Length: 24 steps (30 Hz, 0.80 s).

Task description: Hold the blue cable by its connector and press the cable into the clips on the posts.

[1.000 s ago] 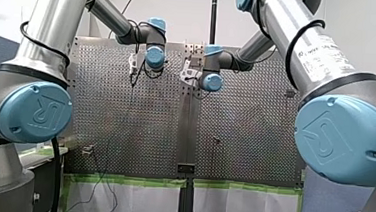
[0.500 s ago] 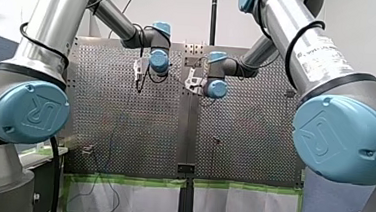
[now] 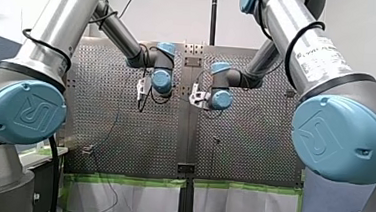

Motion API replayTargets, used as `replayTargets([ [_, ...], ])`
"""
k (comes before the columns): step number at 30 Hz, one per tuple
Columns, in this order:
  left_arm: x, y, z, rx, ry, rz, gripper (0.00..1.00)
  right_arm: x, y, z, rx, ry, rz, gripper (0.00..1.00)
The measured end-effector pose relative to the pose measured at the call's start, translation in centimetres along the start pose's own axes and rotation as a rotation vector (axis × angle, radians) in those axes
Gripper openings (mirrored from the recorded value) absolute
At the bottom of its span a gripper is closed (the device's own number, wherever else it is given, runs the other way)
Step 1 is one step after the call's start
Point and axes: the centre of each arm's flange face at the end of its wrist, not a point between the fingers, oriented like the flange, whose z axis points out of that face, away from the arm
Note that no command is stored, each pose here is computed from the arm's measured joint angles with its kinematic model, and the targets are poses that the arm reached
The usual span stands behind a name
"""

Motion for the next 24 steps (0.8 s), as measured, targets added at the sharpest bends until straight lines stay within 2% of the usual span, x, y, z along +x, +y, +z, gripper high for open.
replayTargets([
  [5,1.7,-0.5,-0.1,0.011,-0.001,0.000,0.01,-2.1,0.6,-1.3,-0.019,-0.043,-0.023,0.00],
  [15,7.0,-3.1,-0.2,0.049,0.039,0.011,0.01,-6.0,1.8,-4.1,-0.075,-0.122,-0.062,0.00],
  [24,11.6,-4.5,-0.2,0.070,0.074,0.024,0.01,-9.0,3.0,-6.6,-0.132,-0.148,-0.091,0.00],
])
